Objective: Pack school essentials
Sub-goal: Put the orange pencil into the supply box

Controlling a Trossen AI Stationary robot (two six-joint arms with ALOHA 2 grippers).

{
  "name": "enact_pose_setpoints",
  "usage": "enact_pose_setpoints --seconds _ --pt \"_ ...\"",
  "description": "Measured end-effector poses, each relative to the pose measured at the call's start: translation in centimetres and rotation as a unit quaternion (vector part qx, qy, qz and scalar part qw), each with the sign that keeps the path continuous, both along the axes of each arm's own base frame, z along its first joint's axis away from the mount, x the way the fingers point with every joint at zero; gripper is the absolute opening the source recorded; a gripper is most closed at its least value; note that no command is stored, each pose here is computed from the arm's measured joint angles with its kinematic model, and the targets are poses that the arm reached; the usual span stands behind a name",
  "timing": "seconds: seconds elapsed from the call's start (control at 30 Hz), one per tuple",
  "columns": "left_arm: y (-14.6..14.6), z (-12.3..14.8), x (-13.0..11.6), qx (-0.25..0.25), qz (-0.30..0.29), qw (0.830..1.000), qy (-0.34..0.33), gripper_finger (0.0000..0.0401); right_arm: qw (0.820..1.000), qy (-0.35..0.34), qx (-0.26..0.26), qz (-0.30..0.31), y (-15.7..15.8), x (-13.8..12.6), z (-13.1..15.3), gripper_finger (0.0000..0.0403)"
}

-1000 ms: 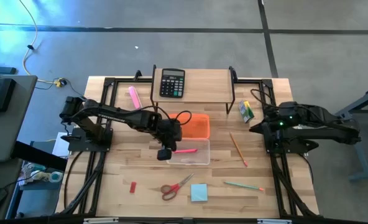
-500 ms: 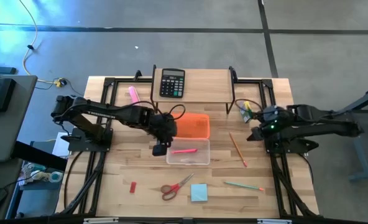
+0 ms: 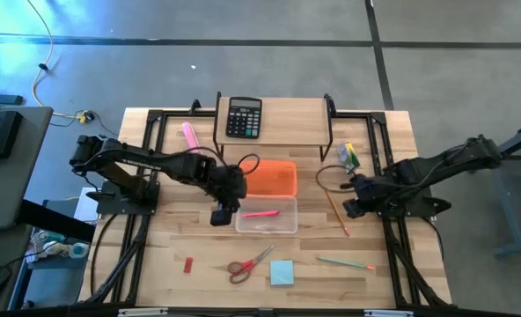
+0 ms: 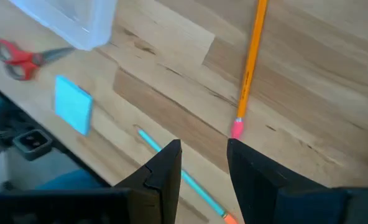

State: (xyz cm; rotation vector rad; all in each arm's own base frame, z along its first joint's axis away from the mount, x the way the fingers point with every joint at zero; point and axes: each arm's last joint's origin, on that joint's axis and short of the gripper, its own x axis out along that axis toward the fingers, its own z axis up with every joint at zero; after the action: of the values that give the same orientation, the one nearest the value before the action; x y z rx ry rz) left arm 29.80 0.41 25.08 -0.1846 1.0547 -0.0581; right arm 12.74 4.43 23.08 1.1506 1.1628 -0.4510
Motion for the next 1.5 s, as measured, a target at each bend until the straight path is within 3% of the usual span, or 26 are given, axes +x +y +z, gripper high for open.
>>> enact_pose_setpoints --seconds 0.2,0.6,1.0,1.5 --pt "-0.6 -2.1 -1.2 -0.022 0.029 0.999 -0.033 0.0003 0.999 0.037 -0.026 -0.001 1.7 0.9 -1.2 0.0122" --pt "0.7 -2.0 -2.2 -0.02 0.072 0.996 -0.055 0.0003 0.991 0.107 -0.072 0.016 4.5 2.7 -4.3 0.0122" --pt "0.7 -2.1 -2.2 -0.019 0.073 0.996 -0.055 0.0003 0.98 0.172 -0.102 0.001 5.9 3.9 -7.5 0.0122" --pt "0.7 -2.1 -2.2 -0.017 0.069 0.996 -0.054 0.0003 0.973 0.208 -0.095 -0.003 6.7 5.0 -9.7 0.0122"
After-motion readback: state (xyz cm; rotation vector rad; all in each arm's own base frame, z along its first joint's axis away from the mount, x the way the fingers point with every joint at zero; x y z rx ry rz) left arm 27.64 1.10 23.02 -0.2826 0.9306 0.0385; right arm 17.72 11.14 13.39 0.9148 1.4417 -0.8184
